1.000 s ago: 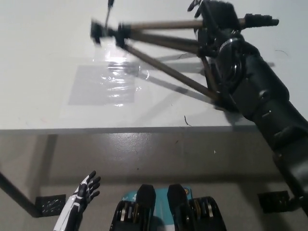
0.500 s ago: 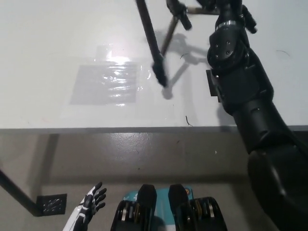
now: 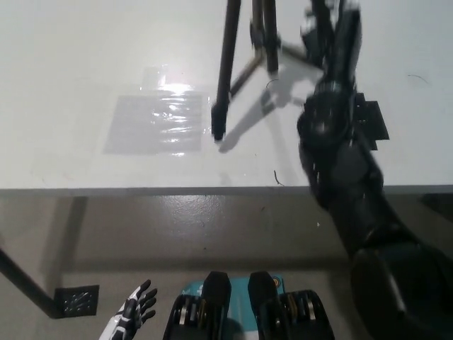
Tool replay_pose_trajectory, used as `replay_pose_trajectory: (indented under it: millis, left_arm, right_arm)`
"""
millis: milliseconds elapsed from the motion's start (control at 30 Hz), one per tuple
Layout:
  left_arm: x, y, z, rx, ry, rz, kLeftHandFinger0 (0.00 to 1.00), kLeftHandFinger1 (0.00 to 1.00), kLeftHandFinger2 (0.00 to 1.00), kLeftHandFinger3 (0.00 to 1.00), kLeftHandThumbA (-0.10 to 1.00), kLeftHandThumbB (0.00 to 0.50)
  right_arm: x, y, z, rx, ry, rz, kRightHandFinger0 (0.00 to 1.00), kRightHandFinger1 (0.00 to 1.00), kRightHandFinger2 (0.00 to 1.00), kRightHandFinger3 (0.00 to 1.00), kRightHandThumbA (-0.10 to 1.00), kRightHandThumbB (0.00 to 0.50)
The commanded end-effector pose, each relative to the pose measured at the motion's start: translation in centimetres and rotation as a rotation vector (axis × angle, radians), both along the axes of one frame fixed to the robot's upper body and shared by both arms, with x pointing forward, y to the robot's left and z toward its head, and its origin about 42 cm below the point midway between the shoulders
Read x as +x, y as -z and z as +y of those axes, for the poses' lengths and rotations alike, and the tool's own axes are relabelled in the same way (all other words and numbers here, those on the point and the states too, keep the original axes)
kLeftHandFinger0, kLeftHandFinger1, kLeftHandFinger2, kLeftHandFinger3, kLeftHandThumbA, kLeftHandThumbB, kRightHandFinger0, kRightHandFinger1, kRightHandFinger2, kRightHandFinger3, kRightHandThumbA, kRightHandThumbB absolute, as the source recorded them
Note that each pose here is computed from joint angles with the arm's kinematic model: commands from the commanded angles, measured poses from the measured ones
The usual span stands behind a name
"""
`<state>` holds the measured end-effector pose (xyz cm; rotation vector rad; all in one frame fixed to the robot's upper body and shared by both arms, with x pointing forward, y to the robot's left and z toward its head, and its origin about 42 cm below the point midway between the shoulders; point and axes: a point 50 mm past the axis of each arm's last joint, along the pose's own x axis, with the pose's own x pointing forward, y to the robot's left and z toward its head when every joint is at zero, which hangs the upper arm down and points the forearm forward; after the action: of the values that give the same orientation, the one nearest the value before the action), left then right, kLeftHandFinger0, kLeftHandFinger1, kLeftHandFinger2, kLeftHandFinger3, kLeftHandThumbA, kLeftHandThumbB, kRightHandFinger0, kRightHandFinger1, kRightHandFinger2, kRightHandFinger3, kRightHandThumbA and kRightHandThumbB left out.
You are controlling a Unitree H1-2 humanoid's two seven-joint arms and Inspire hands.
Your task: A tripod lies near the right hand side of the table and the robot grab a leg of the tripod using its right hand and put it up right.
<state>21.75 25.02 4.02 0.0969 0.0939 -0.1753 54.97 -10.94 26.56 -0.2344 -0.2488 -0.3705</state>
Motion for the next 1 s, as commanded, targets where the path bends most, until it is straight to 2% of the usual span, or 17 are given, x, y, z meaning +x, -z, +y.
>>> replay_pose_trajectory:
  millis: [0,67,200,233,267,433,467,500,533,567,600,633,667,700,733,767,967]
  left_arm:
    - [-0.5,-0.9,-0.1,0.000,0.016,-0.059,1.00,1.00,1.00,1.00,1.00,0.257]
    - [-0.4,-0.7,-0.2,-0.003,0.014,-0.057,1.00,1.00,1.00,1.00,1.00,0.261]
    - [-0.7,-0.7,-0.3,0.005,0.015,-0.055,1.00,1.00,1.00,1.00,1.00,0.275]
    - [-1.0,-0.6,-0.3,0.007,0.008,-0.050,1.00,1.00,1.00,1.00,1.00,0.268]
    - [-1.3,-0.5,-0.3,0.005,0.007,-0.048,1.00,1.00,1.00,1.00,1.00,0.268]
    - [-1.1,-0.4,-0.3,0.007,0.011,-0.055,1.00,1.00,1.00,1.00,1.00,0.271]
    - [-1.1,-0.4,-0.3,0.000,0.012,-0.051,1.00,1.00,1.00,1.00,1.00,0.271]
    - [-1.1,-0.3,-0.3,0.000,0.011,-0.049,1.00,1.00,1.00,1.00,1.00,0.271]
    - [-1.1,-0.3,-0.3,0.002,0.009,-0.046,1.00,1.00,1.00,1.00,1.00,0.274]
    - [-1.2,-0.3,-0.2,0.005,0.008,-0.047,1.00,1.00,1.00,1.00,1.00,0.269]
    - [-1.4,-0.2,-0.2,0.006,0.004,-0.046,1.00,1.00,1.00,1.00,1.00,0.274]
    - [-1.3,-0.2,-0.2,0.006,0.005,-0.048,1.00,1.00,1.00,1.00,1.00,0.276]
    - [-1.3,-0.1,-0.2,0.006,0.006,-0.049,1.00,1.00,1.00,1.00,1.00,0.276]
    - [-1.5,0.1,-0.1,0.006,0.011,-0.052,1.00,1.00,1.00,1.00,1.00,0.267]
    - [-1.5,0.1,-0.1,0.001,0.007,-0.051,1.00,1.00,1.00,1.00,1.00,0.266]
    - [-1.6,0.0,-0.2,-0.001,0.007,-0.049,1.00,1.00,1.00,1.00,1.00,0.258]
    - [-2.0,0.2,-0.2,-0.001,0.008,-0.043,1.00,1.00,1.00,1.00,1.00,0.255]
  right_arm:
    - [-0.4,-1.0,0.7,0.085,0.015,-0.181,0.00,0.00,0.37,0.41,-0.10,0.077]
    - [-0.8,1.0,0.5,0.059,0.008,-0.135,0.00,0.00,0.37,0.39,-0.10,0.072]
    - [-1.9,5.1,0.5,0.083,-0.015,-0.037,0.00,0.04,0.43,0.44,-0.10,0.049]
    - [-2.4,6.7,0.5,0.085,-0.008,0.014,0.00,0.05,0.44,0.48,-0.06,0.040]
    - [-2.9,7.6,0.5,0.094,-0.004,0.037,0.00,0.05,0.45,0.52,-0.10,0.034]
    - [-3.3,9.3,0.0,0.152,-0.019,0.094,0.00,0.09,0.55,0.63,-0.09,0.062]
    - [-3.3,9.3,0.0,0.154,-0.024,0.096,0.00,0.10,0.56,0.64,-0.06,0.062]
    - [-3.2,9.2,-0.1,0.150,-0.030,0.096,0.03,0.15,0.61,0.70,0.04,0.095]
    - [-3.1,9.1,-0.2,0.137,-0.050,0.092,0.09,0.28,0.73,0.86,0.15,0.147]
    - [-2.9,8.9,-0.3,0.100,-0.104,0.085,0.21,0.38,0.78,0.94,0.38,0.229]
    - [-2.8,8.8,-0.3,0.086,-0.164,0.086,0.42,0.64,1.00,1.00,0.49,0.346]
    - [-2.6,8.4,-0.3,0.072,-0.225,0.082,0.76,0.95,1.00,1.00,0.63,0.392]
    - [-2.5,8.3,-0.3,0.068,-0.243,0.080,0.78,0.95,1.00,1.00,0.64,0.397]
    - [-2.4,7.9,-0.2,0.056,-0.321,0.067,1.00,1.00,1.00,1.00,0.72,0.436]
    - [-2.3,7.6,-0.2,0.059,-0.360,0.057,1.00,1.00,1.00,1.00,0.76,0.447]
    - [-1.9,6.4,-0.3,0.031,-0.419,0.036,1.00,1.00,1.00,1.00,0.92,0.500]
    - [-1.6,0.1,-0.3,0.015,-0.542,-0.076,1.00,1.00,1.00,1.00,0.93,0.500]
